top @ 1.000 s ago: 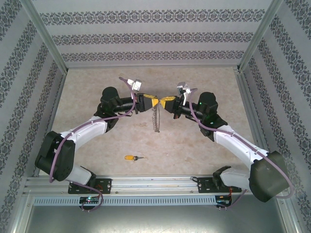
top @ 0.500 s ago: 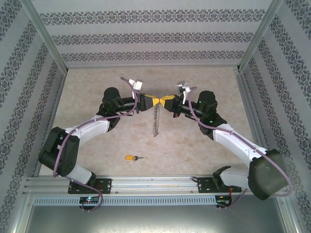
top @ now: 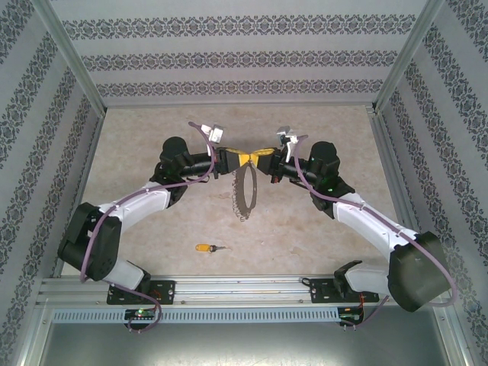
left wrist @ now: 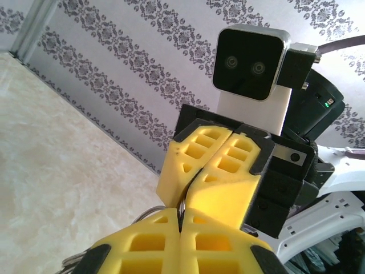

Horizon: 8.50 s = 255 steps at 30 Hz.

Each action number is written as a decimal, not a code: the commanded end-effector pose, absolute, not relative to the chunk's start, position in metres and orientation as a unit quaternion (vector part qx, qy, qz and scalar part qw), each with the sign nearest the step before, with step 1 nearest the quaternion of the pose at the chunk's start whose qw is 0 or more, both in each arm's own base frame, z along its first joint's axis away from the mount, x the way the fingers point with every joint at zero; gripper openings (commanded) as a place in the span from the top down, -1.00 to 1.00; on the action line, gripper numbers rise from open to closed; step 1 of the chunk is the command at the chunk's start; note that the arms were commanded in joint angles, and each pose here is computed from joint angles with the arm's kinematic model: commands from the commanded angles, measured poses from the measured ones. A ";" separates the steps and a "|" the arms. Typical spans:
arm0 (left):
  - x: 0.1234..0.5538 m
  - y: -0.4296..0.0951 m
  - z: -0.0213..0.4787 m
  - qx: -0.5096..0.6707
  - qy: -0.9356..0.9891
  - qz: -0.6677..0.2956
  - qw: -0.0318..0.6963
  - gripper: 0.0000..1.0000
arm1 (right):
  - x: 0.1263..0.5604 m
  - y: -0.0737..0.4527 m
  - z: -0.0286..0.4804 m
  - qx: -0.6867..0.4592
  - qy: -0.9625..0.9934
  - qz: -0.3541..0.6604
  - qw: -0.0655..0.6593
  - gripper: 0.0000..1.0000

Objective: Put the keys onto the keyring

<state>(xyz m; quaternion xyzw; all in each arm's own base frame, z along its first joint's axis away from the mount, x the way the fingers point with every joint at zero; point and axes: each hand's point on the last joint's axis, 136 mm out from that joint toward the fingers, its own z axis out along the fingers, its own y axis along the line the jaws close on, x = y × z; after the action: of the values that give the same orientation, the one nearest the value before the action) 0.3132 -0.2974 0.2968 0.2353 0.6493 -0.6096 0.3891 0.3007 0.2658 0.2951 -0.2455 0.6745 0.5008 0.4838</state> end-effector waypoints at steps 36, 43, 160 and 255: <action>0.252 -0.296 0.315 0.447 0.561 -0.505 0.481 1.00 | 0.235 0.254 0.300 -0.301 0.634 0.555 0.447 0.15; 0.252 -0.302 0.319 0.443 0.549 -0.535 0.465 1.00 | 0.228 0.262 0.298 -0.318 0.628 0.565 0.431 0.17; 0.304 -0.277 0.409 0.267 0.590 -0.579 0.496 0.14 | 0.279 0.271 0.409 -0.251 0.441 0.604 0.615 1.00; 0.272 -0.305 0.368 0.480 0.563 -0.388 0.549 1.00 | 0.260 0.239 0.343 -0.251 0.556 0.603 0.514 -0.02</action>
<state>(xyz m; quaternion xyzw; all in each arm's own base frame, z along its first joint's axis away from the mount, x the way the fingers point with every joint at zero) 0.2814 -0.2998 0.3570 0.4672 0.5640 -0.3745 0.5687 0.2732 0.2343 0.3261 -0.2084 0.5810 0.6038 0.5044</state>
